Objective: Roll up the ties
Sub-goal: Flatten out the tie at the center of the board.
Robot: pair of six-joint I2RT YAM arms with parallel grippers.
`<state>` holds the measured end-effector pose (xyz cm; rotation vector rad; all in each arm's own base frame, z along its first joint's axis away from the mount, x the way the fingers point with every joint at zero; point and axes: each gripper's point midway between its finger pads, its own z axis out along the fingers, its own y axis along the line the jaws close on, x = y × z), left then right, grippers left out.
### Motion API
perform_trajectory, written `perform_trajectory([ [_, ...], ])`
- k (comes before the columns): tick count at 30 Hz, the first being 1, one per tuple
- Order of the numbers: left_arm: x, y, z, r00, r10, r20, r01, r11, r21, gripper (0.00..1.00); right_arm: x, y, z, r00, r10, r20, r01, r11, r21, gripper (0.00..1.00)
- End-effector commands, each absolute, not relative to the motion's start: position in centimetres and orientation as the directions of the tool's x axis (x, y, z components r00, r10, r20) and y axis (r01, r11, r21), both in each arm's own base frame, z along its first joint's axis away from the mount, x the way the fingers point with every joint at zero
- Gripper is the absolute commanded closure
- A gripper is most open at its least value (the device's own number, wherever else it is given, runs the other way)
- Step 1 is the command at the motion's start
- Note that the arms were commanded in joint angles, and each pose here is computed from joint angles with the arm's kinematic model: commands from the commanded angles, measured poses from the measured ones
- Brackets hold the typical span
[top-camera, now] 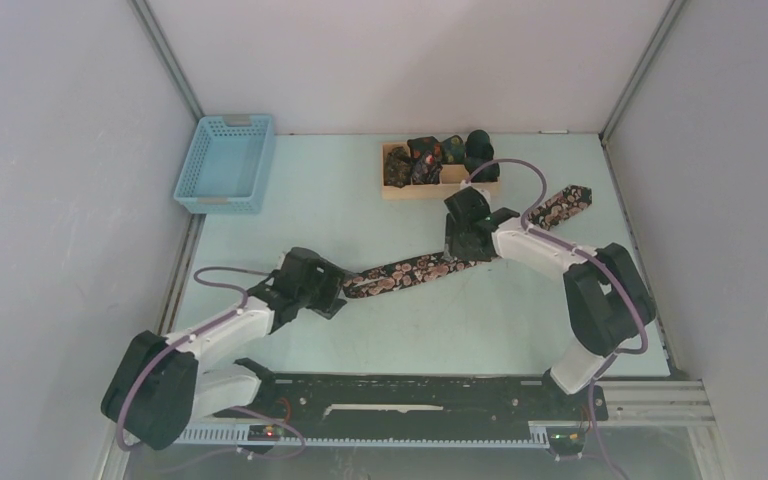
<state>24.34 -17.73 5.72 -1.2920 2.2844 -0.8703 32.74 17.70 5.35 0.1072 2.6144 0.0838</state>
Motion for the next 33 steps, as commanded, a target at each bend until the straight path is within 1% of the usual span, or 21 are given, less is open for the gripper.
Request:
perform_trajectory([
  [1, 25.9, -17.7, 6.1, -0.448, -0.893, -0.032, -0.643, 0.347, -0.682, 0.27, 33.9, 18.6, 7.7, -0.822, 0.152, -0.549, 0.059, 0.981, 0.184, 0.41],
  [6, 26.5, -17.2, 5.7, -0.408, -0.912, -0.049, -0.657, 0.33, -0.678, 0.28, 33.6, 18.7, 7.9, -0.82, 0.16, -0.55, 0.053, 0.977, 0.205, 0.42],
  [16, 27.0, -17.3, 5.4, -0.355, -0.935, -0.01, -0.689, 0.268, -0.674, 0.25, 33.3, 19.1, 7.6, -0.825, 0.159, -0.542, 0.042, 0.974, 0.222, 0.44],
  [23, 27.3, -17.9, 4.5, -0.363, -0.932, 0.007, -0.708, 0.271, -0.652, 0.31, 33.0, 19.4, 7.3, -0.832, 0.153, -0.534, 0.032, 0.973, 0.228, 0.46],
  [26, 27.5, -18.2, 4.4, -0.381, -0.925, 0.004, -0.7, 0.286, -0.654, 0.39, 33.0, 19.4, 7.3, -0.826, 0.157, -0.541, 0.033, 0.972, 0.231, 0.47],
  [29, 27.7, -18.5, 4.6, -0.408, -0.913, -0.016, -0.681, 0.316, -0.661, 0.56, 33.1, 19.3, 7.2, -0.823, 0.157, -0.546, 0.033, 0.973, 0.23, 0.48],
  [30, 27.7, -18.6, 4.7, -0.416, -0.909, -0.018, -0.675, 0.322, -0.664, 0.63, 33.1, 19.3, 7.2, -0.821, 0.159, -0.548, 0.035, 0.973, 0.229, 0.48],
  [32, 27.8, -18.8, 5.2, -0.444, -0.895, -0.045, -0.646, 0.354, -0.676, 0.67, 33.2, 19.4, 7.2, -0.816, 0.157, -0.556, 0.028, 0.972, 0.233, 0.48],
  [33, 27.7, -18.9, 5.5, -0.46, -0.886, -0.059, -0.632, 0.373, -0.679, 0.71, 33.2, 19.5, 7.3, -0.814, 0.154, -0.56, 0.024, 0.972, 0.232, 0.49],
])
